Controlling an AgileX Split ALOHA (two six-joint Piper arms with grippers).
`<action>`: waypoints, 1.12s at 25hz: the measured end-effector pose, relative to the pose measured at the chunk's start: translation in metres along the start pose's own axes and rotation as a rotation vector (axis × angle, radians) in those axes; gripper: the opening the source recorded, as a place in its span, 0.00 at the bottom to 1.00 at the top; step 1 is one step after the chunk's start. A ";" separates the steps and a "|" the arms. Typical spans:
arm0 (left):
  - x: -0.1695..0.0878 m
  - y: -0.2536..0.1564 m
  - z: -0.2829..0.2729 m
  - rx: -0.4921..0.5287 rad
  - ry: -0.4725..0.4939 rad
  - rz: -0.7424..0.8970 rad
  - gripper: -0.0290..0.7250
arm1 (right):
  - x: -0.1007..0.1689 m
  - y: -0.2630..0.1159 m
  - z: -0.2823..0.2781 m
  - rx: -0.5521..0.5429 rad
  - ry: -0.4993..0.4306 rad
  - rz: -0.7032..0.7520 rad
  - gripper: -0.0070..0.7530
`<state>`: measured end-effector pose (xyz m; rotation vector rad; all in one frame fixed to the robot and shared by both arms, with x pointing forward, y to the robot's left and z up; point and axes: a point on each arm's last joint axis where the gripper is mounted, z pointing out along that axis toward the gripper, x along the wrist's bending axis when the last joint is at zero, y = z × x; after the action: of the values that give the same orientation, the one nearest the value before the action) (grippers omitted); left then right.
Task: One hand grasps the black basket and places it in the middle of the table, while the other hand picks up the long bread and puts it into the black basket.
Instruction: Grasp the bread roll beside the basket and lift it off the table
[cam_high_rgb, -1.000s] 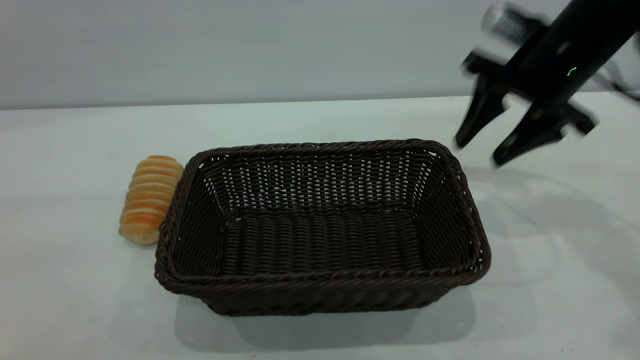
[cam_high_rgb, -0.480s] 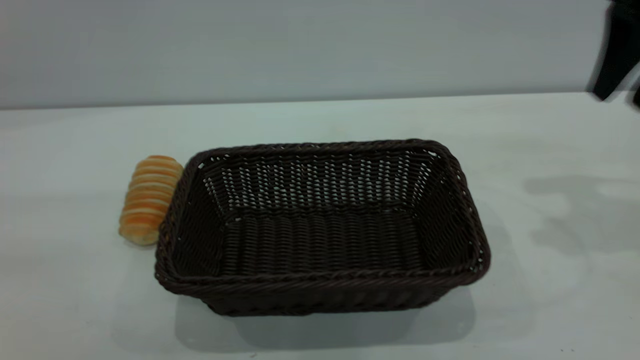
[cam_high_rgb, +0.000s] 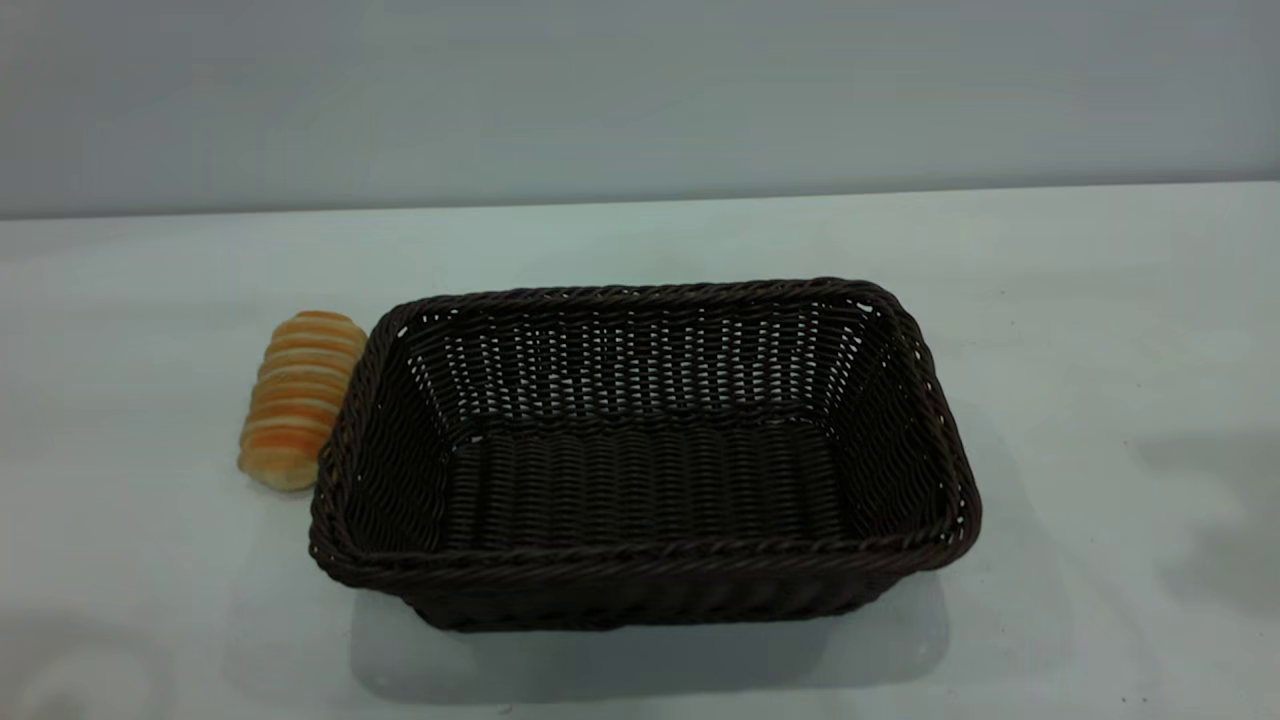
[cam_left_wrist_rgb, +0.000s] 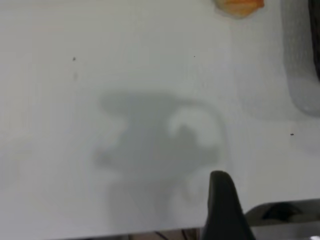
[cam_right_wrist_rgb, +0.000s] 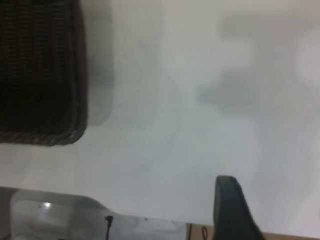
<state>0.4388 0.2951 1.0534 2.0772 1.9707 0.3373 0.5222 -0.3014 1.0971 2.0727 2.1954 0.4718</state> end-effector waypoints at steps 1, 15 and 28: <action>0.000 0.009 0.007 0.007 -0.005 0.022 0.69 | 0.002 -0.006 -0.006 -0.015 0.003 -0.001 0.58; -0.002 0.083 0.143 0.007 -0.081 0.190 0.69 | 0.016 -0.040 -0.048 -0.135 0.018 -0.037 0.58; -0.008 0.121 0.221 0.051 -0.174 0.022 0.69 | 0.016 -0.040 -0.048 -0.135 0.019 -0.040 0.58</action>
<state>0.6274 0.2751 0.8875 2.0832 1.8750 0.1069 0.4695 -0.2949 1.1337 1.9606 2.1457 0.6198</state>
